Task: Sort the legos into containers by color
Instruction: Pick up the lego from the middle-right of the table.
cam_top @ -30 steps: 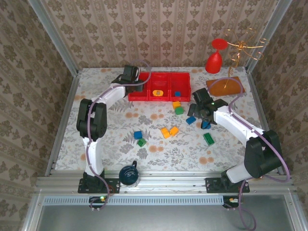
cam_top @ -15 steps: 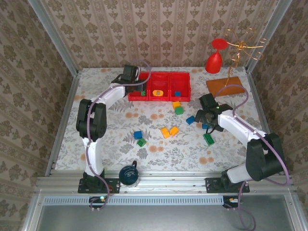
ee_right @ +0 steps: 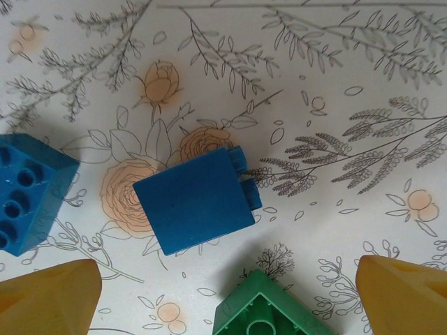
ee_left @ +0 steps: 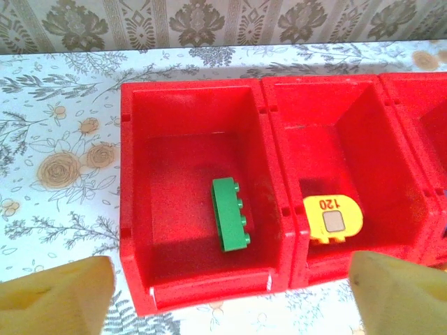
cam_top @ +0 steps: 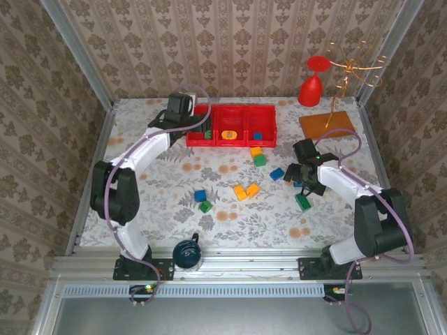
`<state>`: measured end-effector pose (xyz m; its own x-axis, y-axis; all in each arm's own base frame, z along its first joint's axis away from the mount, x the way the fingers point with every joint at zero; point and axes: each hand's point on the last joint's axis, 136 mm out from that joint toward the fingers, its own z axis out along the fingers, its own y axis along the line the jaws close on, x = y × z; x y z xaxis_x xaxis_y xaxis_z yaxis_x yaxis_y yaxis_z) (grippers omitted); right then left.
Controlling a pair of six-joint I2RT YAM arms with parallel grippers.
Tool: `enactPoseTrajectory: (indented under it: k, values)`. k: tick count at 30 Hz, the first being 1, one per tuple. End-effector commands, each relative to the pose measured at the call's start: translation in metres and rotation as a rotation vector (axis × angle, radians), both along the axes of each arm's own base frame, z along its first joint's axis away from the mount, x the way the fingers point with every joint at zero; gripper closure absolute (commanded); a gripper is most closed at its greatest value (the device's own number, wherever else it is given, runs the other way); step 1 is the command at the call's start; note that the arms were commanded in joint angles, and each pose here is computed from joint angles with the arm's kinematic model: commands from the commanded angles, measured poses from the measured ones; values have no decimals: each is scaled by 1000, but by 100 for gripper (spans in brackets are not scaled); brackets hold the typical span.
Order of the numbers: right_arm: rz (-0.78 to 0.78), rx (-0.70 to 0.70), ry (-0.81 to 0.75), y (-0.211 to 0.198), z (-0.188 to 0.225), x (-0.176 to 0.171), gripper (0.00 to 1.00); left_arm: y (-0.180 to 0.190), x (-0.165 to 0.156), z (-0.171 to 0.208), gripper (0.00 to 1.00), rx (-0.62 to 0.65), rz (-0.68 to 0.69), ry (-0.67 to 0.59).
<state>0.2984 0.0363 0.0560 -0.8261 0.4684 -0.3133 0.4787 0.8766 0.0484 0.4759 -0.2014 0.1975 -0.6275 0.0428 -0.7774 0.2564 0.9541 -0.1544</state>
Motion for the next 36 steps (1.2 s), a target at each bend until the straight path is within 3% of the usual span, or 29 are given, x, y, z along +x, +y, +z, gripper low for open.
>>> enactPoseTrajectory:
  k: [1,3,19,36]
  values:
    - [19,8,29,2,-8,1,5,6,-17,12,4,-30,14,-21]
    - [21,7,41,1,-12,1,5,11,-28,14,0,-40,22,-25]
    - [20,14,90,-4,-29,8,8,64,-89,15,0,-99,136,-54]
    - [4,37,88,-7,-34,15,20,94,-108,5,0,-92,198,-34]
